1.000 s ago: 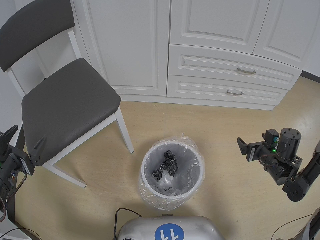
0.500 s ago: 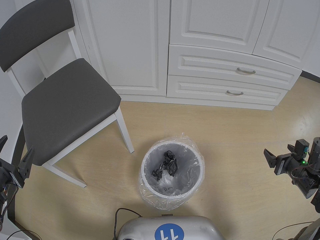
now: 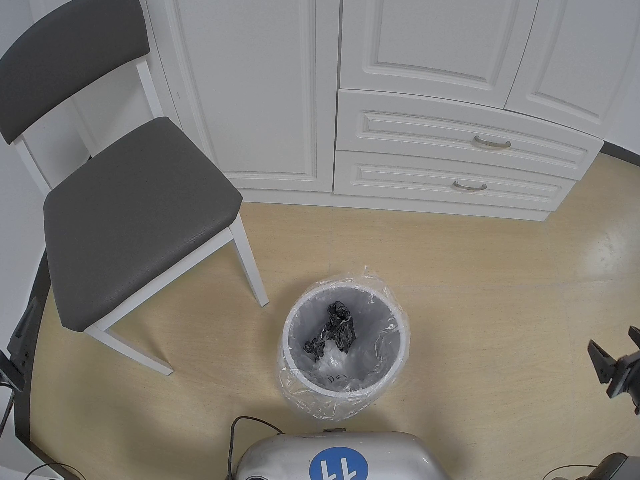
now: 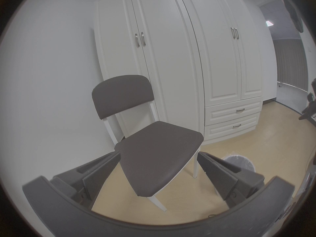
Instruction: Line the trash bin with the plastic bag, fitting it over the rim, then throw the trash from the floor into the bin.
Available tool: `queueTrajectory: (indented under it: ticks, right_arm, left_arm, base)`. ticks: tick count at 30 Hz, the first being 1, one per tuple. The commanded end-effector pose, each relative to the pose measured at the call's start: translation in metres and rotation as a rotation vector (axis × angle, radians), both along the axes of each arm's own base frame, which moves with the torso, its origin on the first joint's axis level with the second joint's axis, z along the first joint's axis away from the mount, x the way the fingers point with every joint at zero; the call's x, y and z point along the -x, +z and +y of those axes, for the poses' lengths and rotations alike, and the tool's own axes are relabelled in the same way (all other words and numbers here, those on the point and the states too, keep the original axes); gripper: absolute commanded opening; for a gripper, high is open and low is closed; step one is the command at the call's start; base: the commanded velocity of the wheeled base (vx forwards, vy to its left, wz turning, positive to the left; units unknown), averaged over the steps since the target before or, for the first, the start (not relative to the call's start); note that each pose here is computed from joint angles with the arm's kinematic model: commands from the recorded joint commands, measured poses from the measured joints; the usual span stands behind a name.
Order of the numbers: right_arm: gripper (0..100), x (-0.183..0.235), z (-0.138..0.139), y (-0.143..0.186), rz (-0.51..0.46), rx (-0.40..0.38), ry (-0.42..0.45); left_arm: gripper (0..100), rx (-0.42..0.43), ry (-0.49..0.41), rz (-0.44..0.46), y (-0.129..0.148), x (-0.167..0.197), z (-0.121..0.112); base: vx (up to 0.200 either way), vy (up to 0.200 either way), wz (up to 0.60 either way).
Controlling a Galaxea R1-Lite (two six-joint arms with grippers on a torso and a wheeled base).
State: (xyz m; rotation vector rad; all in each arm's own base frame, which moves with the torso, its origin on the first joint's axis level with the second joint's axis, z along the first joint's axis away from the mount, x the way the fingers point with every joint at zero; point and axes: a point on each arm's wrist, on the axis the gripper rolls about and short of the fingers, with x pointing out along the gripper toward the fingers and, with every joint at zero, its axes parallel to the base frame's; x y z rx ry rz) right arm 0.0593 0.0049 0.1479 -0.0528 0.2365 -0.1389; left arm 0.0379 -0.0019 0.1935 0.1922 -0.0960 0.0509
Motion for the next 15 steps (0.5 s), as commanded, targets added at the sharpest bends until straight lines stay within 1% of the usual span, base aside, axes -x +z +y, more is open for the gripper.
queueTrajectory:
  ticks: [1, 2, 3, 5, 8, 9, 10, 12, 13, 14, 15]
  right_arm:
    - [100, 0.072, -0.014, -0.014, -0.197, -0.037, -0.108]
    - [100, 0.072, -0.014, -0.014, -0.197, -0.037, -0.108]
    - [100, 0.077, -0.014, -0.017, -0.220, -0.058, -0.138]
    - [100, 0.081, -0.014, -0.019, -0.249, -0.077, -0.146]
    - [100, 0.087, -0.013, -0.023, -0.299, -0.103, -0.128]
    - [100, 0.088, -0.013, -0.024, -0.301, -0.105, -0.126]
    - [100, 0.092, -0.012, -0.025, -0.334, -0.114, -0.101]
    - [100, 0.094, -0.010, -0.028, -0.357, -0.120, -0.075]
    - [100, 0.098, -0.009, -0.029, -0.384, -0.124, -0.038]
    - [100, 0.098, -0.008, -0.030, -0.392, -0.130, -0.005]
    - [100, 0.098, -0.008, -0.031, -0.393, -0.131, 0.009]
  left_arm:
    - [100, 0.017, 0.030, -0.101, -0.001, 0.031, 0.006]
    - [100, 0.017, 0.030, -0.101, -0.001, 0.031, 0.006]
    - [100, 0.018, 0.041, -0.111, -0.002, 0.035, 0.007]
    - [100, 0.019, 0.048, -0.114, -0.003, 0.038, 0.007]
    - [100, 0.019, 0.059, -0.118, -0.006, 0.043, 0.008]
    - [100, 0.019, 0.059, -0.117, -0.006, 0.043, 0.008]
    - [100, 0.018, 0.061, -0.117, -0.008, 0.045, 0.008]
    - [100, 0.024, 0.064, -0.117, -0.008, 0.046, 0.008]
    - [100, 0.027, 0.067, -0.122, -0.008, 0.047, 0.008]
    - [100, 0.029, 0.071, -0.127, -0.009, 0.048, 0.008]
    - [100, 0.028, 0.074, -0.130, -0.009, 0.049, 0.008]
  base:
    - [0.000, 0.000, 0.00]
    - [0.000, 0.000, 0.00]
    - [0.000, 0.000, 0.00]
    - [0.000, 0.000, 0.00]
    - [0.000, 0.000, 0.00]
    - [0.000, 0.000, 0.00]
    - [0.000, 0.000, 0.00]
    - [0.000, 0.000, 0.00]
    - [0.000, 0.000, 0.00]
    - [0.000, 0.000, 0.00]
    - [0.000, 0.000, 0.00]
